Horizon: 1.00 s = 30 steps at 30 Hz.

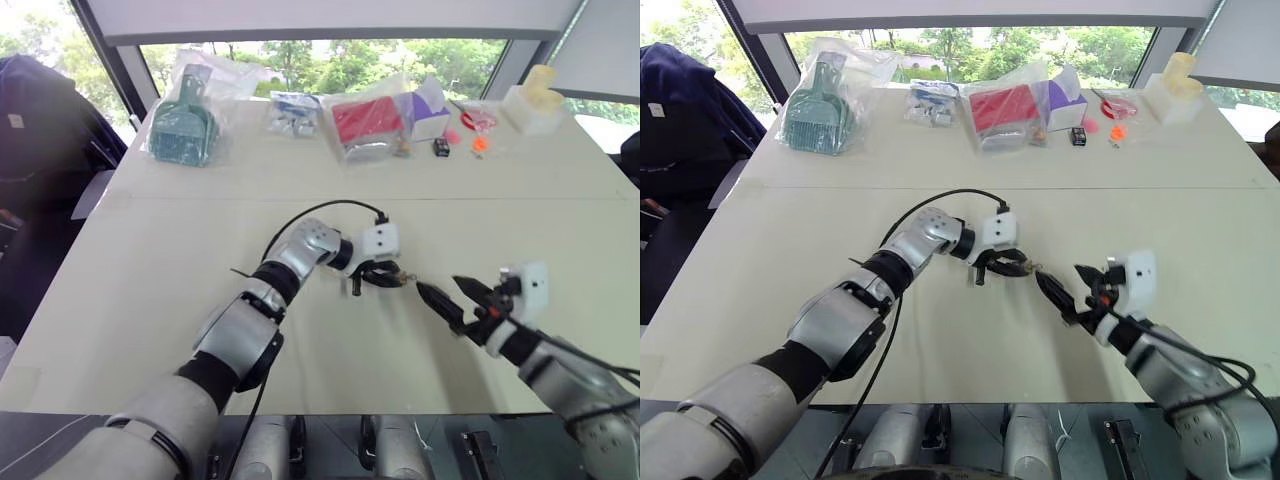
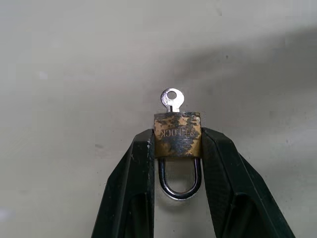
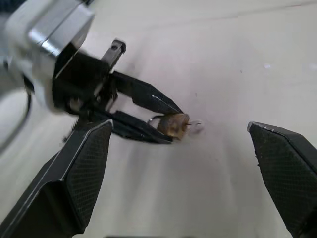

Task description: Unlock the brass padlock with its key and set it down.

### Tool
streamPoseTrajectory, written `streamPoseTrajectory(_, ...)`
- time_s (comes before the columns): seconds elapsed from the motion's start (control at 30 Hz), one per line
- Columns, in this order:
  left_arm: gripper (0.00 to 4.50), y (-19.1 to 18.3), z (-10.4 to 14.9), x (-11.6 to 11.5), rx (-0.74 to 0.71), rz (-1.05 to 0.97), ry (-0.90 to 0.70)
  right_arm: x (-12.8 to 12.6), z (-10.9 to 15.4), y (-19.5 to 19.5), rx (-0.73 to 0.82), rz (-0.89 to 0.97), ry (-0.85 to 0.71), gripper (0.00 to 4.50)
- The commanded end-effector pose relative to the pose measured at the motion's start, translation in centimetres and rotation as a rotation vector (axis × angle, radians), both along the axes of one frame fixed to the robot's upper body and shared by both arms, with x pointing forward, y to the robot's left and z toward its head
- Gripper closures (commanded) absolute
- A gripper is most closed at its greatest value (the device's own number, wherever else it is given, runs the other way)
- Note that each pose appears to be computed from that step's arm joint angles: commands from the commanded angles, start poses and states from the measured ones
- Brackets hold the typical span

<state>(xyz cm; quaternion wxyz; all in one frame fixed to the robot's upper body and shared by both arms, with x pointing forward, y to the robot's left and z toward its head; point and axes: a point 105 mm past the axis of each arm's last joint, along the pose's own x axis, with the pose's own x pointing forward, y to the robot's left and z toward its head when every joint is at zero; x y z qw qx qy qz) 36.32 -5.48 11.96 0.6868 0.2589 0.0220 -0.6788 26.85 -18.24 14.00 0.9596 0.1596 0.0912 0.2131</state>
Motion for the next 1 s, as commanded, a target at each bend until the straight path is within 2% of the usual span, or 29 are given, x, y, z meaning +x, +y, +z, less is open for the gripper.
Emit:
streamPoseTrajectory(0.03, 3.74, 2.5, 5.5, 1.2, -0.159, 0.036, -0.187, 1.6, 2.6, 1.0, 0.150, 0.027, -0.056, 0.00)
streamPoseTrajectory(0.13, 3.74, 6.0, 7.8, 1.2, -0.245, 0.137, -0.229, 3.7, 3.8, 1.9, 0.232, 0.056, -0.065, 0.00)
streamPoseTrajectory(0.27, 3.74, 8.5, 8.9, -0.1, -0.304, 0.239, -0.279, 5.9, 5.8, 3.4, 0.356, 0.113, -0.087, 0.00)
streamPoseTrajectory(0.5, 3.74, 8.5, 9.8, -1.0, -0.334, 0.322, -0.313, 7.3, 6.5, 6.0, 0.393, 0.206, -0.077, 0.00)
streamPoseTrajectory(0.83, 3.74, 7.7, 9.9, -1.4, -0.343, 0.308, -0.331, 7.3, 6.7, 6.7, 0.443, 0.220, -0.085, 0.00)
streamPoseTrajectory(0.93, 3.74, 7.4, 10.0, -1.5, -0.348, 0.300, -0.335, 7.0, 6.7, 6.9, 0.453, 0.221, -0.089, 0.84)
streamPoseTrajectory(1.0, 3.74, 7.3, 10.0, -1.5, -0.351, 0.297, -0.339, 6.8, 6.7, 7.0, 0.456, 0.222, -0.090, 1.90)
